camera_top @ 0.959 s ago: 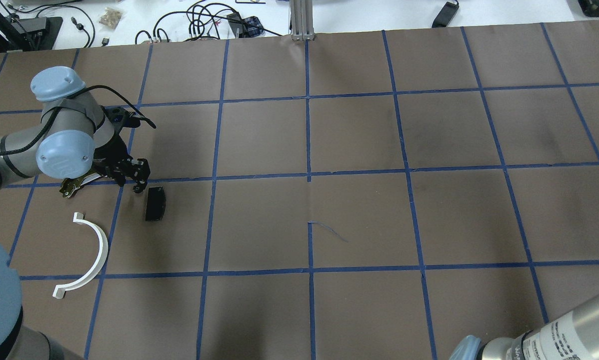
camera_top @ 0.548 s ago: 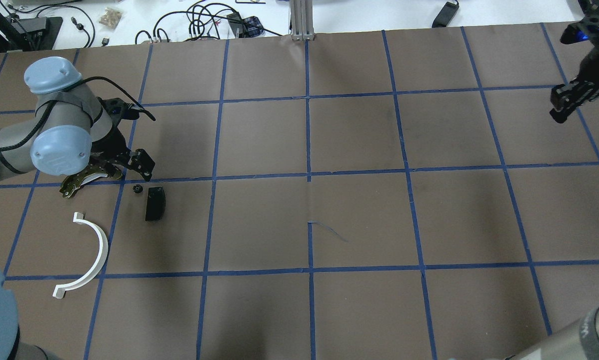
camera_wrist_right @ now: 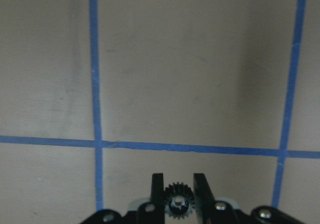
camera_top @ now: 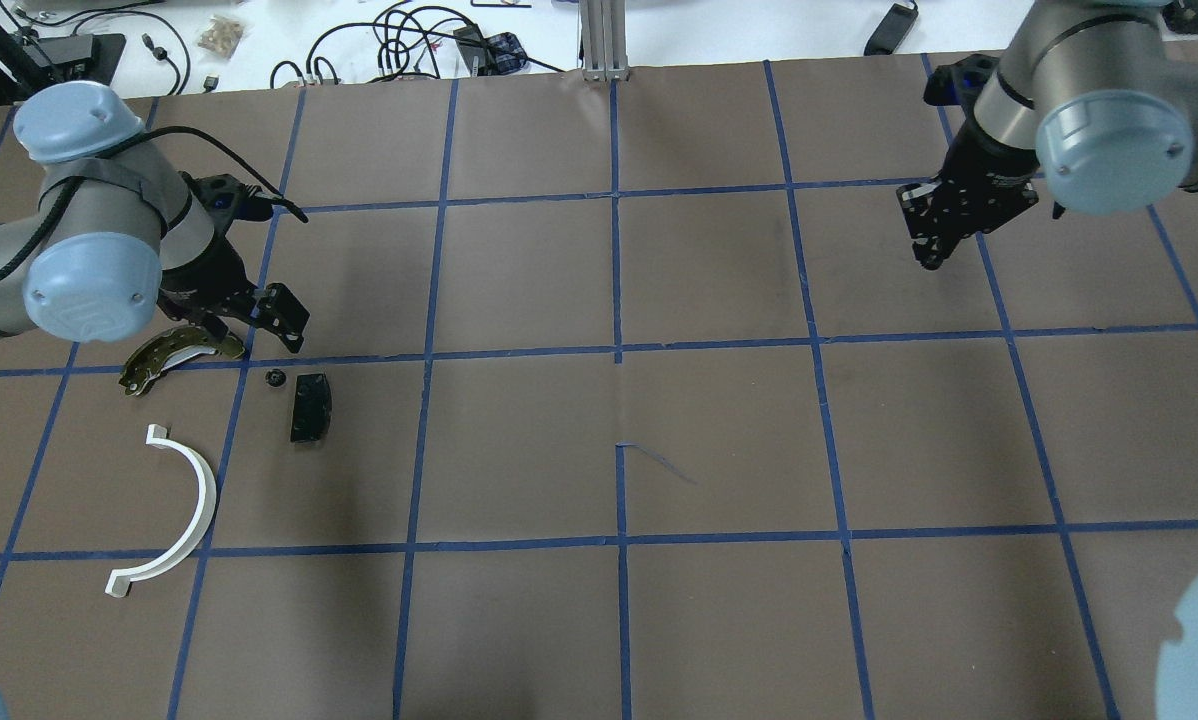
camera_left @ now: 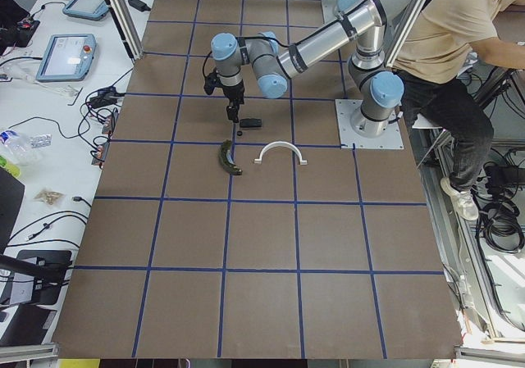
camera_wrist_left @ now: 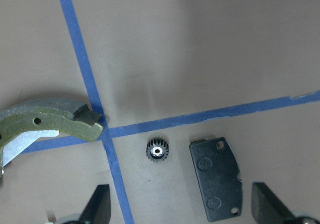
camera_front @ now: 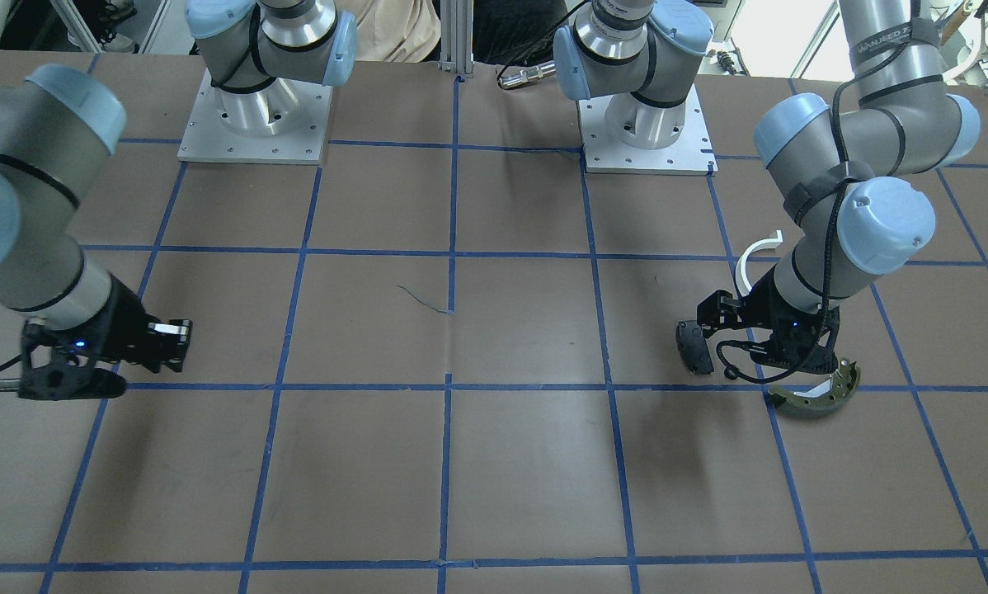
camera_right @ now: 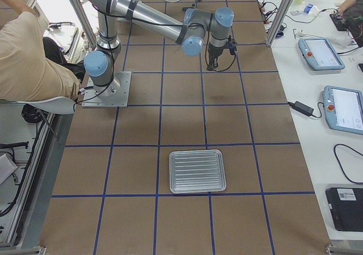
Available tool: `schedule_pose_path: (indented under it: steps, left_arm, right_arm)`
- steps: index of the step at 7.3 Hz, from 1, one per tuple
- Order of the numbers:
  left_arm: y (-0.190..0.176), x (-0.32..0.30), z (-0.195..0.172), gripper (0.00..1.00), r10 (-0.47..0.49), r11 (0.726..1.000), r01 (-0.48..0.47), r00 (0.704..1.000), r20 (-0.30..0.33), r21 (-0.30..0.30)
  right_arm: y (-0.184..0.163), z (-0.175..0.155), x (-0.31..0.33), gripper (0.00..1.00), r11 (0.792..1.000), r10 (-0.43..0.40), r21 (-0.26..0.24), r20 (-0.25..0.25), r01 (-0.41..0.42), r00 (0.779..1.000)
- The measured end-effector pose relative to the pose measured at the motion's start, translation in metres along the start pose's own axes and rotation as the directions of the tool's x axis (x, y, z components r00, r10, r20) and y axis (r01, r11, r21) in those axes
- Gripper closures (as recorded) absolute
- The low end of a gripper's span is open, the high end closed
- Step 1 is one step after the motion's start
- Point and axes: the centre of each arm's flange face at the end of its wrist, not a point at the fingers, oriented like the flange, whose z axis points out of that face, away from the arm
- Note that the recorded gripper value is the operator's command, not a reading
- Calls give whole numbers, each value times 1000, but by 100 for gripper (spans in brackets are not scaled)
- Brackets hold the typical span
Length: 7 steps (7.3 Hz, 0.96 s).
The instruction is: Place bearing gear from tray to pile
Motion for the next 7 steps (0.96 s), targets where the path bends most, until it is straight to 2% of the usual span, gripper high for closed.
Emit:
schedule_pose_path:
  steps: [3,5,7]
  left_arm:
    - [3,60,-84,0,-62,997,62,998,-4,-39]
    - [12,118,-126,0,-51,999,51,999,17,-3]
    - [31,144,-157,0,-38,998,37,999,33,53]
  right_arm:
    - [27,24,-146,100,994,108,18,4,-108,994]
    - [53,66,-220,100,984,169,52,38,-170,985]
    - [83,108,-290,100,974,208,78,85,-215,974]
